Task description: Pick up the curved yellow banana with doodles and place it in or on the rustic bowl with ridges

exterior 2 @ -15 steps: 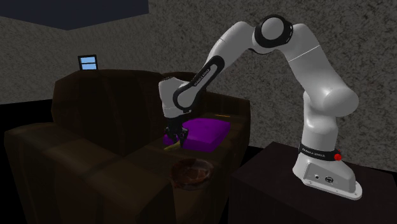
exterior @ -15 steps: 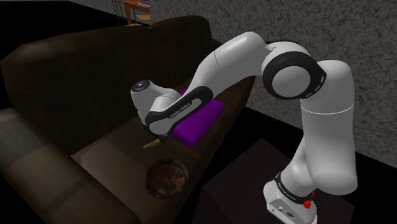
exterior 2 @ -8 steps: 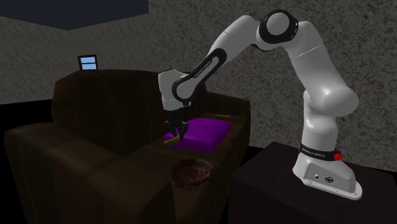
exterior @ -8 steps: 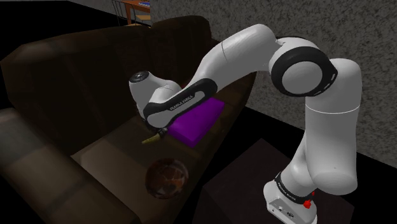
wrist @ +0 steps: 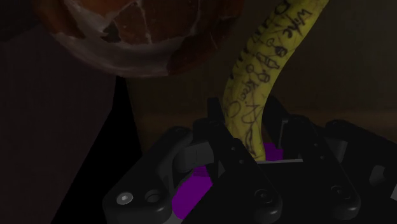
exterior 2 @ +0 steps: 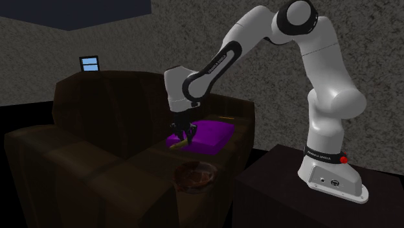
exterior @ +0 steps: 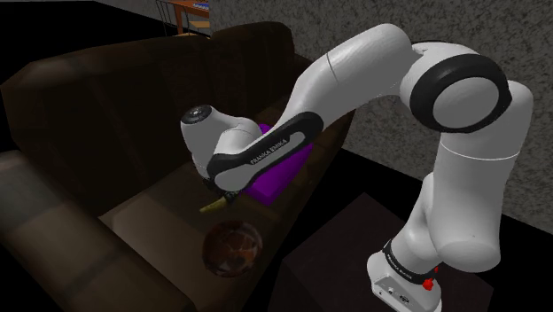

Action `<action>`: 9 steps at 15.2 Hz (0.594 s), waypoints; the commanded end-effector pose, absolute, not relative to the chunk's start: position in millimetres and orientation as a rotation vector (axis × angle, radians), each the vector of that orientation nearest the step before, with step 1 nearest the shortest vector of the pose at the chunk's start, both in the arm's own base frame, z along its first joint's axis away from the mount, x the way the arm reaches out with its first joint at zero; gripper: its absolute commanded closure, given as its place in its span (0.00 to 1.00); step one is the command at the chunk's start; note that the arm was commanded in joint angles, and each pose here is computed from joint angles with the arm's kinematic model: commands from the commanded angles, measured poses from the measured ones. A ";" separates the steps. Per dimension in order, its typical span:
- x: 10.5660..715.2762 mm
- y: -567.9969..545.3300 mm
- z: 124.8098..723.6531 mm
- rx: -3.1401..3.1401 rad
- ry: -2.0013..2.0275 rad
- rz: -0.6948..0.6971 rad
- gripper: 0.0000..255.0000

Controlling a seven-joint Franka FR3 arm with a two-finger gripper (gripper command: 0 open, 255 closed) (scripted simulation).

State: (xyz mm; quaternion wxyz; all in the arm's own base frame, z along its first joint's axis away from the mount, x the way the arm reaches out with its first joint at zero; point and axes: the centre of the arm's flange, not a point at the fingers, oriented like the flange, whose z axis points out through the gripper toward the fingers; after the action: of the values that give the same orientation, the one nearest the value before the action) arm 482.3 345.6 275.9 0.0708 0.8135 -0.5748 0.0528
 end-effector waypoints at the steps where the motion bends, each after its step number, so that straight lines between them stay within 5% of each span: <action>1: 452.9 351.7 278.5 2.446 -1.730 0.160 1.00; 9: 358.9 380.3 279.6 2.446 -1.730 0.160 1.00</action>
State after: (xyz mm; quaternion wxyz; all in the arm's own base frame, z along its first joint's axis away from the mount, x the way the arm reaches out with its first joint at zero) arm 366.2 377.1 281.1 0.0706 0.8139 -0.5743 0.0529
